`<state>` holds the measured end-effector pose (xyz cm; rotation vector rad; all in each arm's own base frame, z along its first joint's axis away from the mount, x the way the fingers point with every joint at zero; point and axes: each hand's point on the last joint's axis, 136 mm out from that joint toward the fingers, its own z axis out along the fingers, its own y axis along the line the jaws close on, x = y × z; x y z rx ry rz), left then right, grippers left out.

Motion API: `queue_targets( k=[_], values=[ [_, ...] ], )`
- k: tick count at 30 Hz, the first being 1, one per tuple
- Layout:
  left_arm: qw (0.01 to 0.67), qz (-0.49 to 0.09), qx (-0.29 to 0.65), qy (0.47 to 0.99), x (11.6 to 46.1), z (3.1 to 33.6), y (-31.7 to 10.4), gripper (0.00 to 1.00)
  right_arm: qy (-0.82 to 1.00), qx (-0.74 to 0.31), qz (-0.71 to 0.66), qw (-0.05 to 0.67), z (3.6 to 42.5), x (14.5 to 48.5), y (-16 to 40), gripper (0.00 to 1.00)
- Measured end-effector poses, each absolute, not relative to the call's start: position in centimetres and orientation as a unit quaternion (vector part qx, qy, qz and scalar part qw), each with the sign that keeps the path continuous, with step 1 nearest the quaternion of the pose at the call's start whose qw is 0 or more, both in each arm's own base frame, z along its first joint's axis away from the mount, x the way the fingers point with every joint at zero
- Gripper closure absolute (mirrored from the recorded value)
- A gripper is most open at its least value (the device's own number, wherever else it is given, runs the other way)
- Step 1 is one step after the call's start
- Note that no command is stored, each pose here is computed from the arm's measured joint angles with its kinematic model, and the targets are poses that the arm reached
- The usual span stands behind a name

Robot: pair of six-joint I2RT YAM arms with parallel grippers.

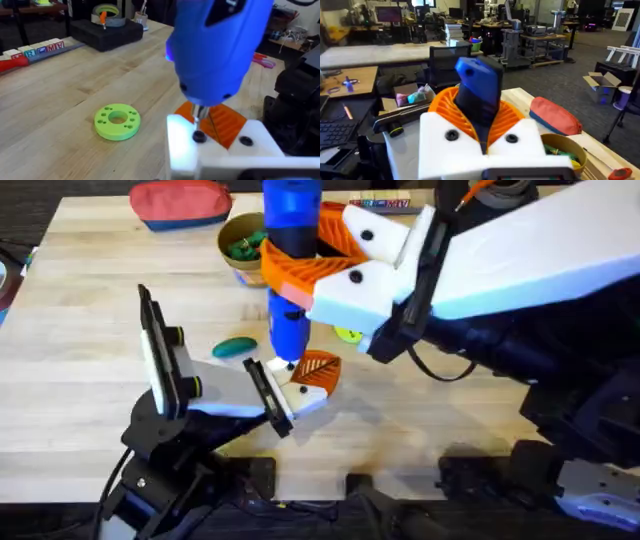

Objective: Pick up the gripper from the table and insert it into the empty holder that is missing its gripper. Then pick up a screw, insert it into the mounting hole, and use the screwdriver to tighten it. Finally, clean up the table by picking up the vegetable and placing it into the bucket.

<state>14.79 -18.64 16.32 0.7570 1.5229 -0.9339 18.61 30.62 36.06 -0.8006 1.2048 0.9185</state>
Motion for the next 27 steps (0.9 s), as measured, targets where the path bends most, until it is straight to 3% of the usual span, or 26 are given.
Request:
queue_targets(
  k=[22, 27],
  values=[
    [0.563, -0.400, 0.319, 0.649, 14.8, 16.3, -18.6, 0.987, 0.550, -0.354, 0.406, 0.639, 35.1, 18.7, 30.8, 0.996],
    [0.563, -0.400, 0.319, 0.649, 14.8, 16.3, -18.6, 0.987, 0.520, -0.342, 0.415, 0.663, 36.8, 18.7, 30.7, 0.996]
  ],
)
